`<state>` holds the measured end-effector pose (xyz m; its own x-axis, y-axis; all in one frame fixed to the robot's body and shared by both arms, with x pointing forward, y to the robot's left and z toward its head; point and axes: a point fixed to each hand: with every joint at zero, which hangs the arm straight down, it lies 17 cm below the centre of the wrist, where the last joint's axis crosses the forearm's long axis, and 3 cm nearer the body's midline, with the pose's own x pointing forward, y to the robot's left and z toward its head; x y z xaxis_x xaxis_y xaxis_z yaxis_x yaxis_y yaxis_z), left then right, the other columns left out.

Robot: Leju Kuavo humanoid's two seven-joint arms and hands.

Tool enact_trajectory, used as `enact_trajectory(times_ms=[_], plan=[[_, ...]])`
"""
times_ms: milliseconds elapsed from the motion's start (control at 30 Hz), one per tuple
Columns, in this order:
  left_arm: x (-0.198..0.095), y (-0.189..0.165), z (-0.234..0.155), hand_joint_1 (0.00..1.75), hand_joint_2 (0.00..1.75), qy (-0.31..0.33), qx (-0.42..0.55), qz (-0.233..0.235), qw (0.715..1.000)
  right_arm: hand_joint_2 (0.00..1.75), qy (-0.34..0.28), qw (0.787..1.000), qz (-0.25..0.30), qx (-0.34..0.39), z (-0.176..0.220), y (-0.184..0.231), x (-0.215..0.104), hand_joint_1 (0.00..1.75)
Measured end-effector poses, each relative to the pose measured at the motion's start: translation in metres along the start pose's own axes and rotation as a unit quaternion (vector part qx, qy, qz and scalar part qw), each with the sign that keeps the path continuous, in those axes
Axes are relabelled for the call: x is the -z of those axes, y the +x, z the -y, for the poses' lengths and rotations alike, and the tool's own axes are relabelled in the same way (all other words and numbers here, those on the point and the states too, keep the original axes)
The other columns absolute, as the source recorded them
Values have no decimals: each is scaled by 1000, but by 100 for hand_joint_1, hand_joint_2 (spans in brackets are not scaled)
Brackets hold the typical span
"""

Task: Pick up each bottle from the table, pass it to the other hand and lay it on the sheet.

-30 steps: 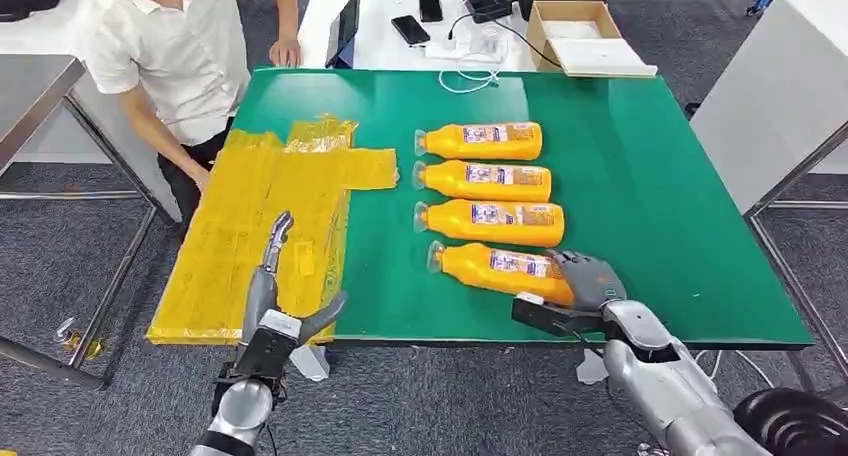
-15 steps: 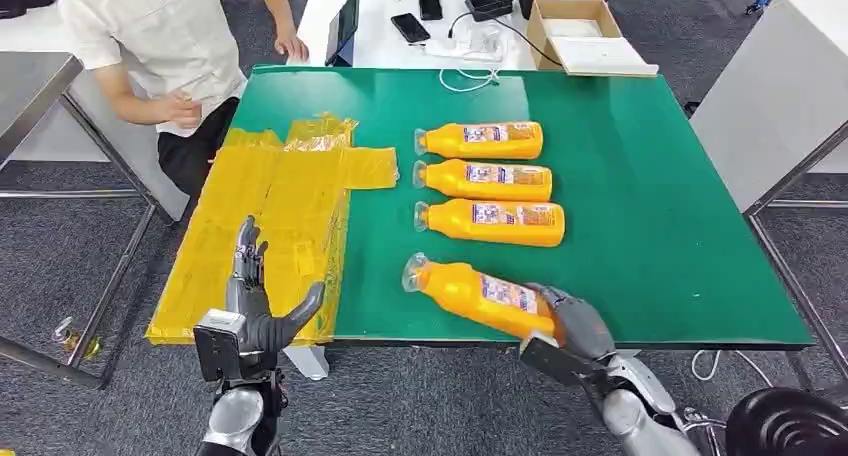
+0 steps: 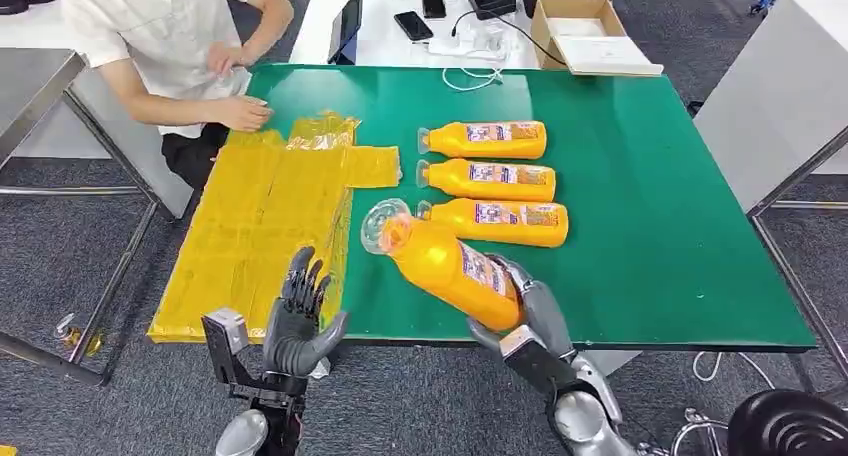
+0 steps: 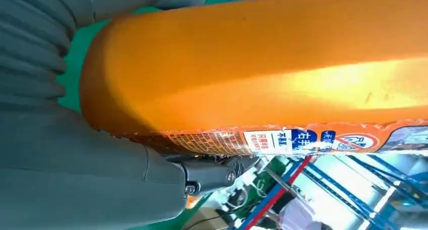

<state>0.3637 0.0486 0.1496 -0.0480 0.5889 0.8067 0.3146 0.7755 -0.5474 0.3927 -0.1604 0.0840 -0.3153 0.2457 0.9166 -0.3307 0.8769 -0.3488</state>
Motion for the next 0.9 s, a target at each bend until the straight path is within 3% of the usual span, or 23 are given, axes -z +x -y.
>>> enact_trajectory(times_ms=[267, 533, 700, 900], plan=[[-3, -2, 5, 0, 175, -20, -4, -5, 1000, 175, 0, 1000, 16, 12, -7, 11, 10, 175], [-11, -9, 36, 0, 175, -90, 4, -20, 996, 175, 56, 997, 22, 43, -50, 24, 59, 175], [-5, 0, 37, 0, 175, -91, 74, 19, 993, 175, 133, 990, 6, -44, -95, 17, 80, 175], [-1, 6, 35, 0, 175, -83, 91, 34, 992, 175, 186, 981, 14, -59, -136, 23, 82, 175]])
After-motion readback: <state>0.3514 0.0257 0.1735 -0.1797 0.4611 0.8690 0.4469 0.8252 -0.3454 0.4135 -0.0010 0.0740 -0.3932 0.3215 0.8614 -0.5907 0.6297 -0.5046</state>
